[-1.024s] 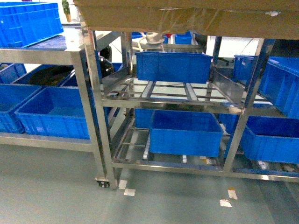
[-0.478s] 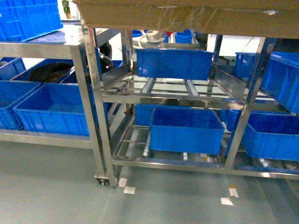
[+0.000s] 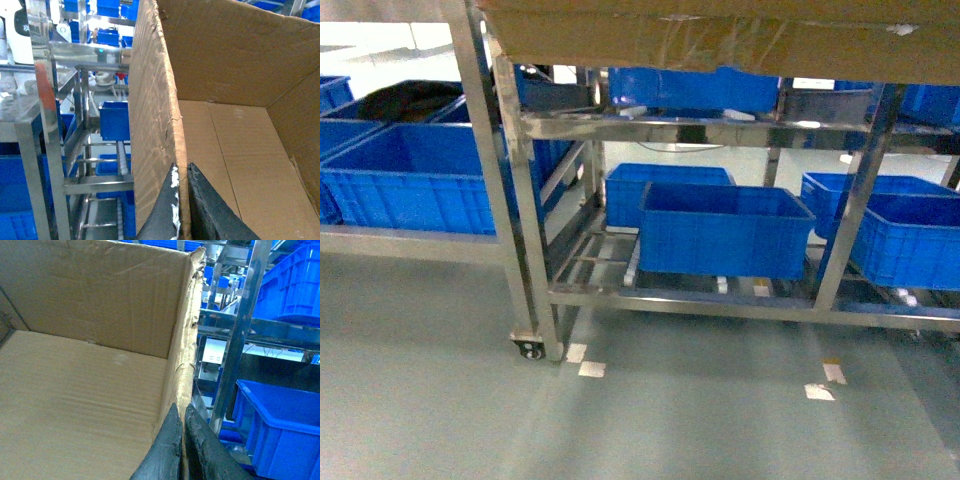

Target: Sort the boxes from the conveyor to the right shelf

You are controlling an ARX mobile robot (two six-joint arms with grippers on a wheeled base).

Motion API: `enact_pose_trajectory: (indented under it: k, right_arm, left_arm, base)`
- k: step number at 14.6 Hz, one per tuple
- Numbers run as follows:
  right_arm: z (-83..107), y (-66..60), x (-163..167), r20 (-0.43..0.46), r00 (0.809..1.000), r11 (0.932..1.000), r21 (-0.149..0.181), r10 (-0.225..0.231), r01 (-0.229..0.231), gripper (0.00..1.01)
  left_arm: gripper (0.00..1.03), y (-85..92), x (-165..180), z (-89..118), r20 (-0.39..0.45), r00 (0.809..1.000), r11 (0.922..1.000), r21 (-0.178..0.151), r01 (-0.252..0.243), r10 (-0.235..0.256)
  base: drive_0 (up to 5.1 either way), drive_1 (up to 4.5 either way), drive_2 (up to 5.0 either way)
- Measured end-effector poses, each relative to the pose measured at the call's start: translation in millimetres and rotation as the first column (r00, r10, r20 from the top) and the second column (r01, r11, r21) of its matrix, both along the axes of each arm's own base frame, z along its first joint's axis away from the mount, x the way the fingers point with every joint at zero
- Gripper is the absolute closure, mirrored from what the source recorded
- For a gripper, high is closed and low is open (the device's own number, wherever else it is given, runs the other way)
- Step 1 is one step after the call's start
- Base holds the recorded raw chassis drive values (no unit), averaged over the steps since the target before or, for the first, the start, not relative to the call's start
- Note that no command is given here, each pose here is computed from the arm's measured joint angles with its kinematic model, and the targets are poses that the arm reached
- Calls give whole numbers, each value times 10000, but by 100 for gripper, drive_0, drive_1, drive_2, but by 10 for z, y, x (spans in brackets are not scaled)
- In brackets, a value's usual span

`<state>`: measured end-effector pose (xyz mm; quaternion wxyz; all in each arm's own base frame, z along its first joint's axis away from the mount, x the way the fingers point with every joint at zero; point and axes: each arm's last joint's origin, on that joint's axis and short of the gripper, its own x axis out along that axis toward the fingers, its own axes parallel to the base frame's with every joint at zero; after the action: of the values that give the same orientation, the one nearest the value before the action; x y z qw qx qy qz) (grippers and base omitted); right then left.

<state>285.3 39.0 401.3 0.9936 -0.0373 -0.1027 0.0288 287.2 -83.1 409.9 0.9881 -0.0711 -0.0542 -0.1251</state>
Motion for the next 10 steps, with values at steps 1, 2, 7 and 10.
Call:
enact_pose_trajectory:
  k: [1, 2, 7, 10]
  right_arm:
    - [0, 1, 0, 4, 10000, 10000, 1, 4, -4, 99]
    - [1, 1, 0, 15, 10000, 10000, 1, 8, -8, 99]
    - [-10, 1, 5, -57, 10000, 10000, -8, 0, 0, 99]
    - [-7, 2, 5, -26, 10000, 10000, -4, 4, -4, 99]
  left_arm:
    - [101, 0, 0, 1, 7, 10000, 10000, -2, 0, 0]
    - [101, 1, 0, 3, 29, 10000, 10000, -9, -8, 8]
    - [101, -1, 3, -4, -29, 10000, 10000, 9, 0, 0]
    - [101, -1, 2, -3, -11, 10000, 10000, 3, -4, 4]
  base:
    - [0, 0, 0]
    - [0, 0, 0]
    - [0, 0, 0]
    - [0, 0, 0]
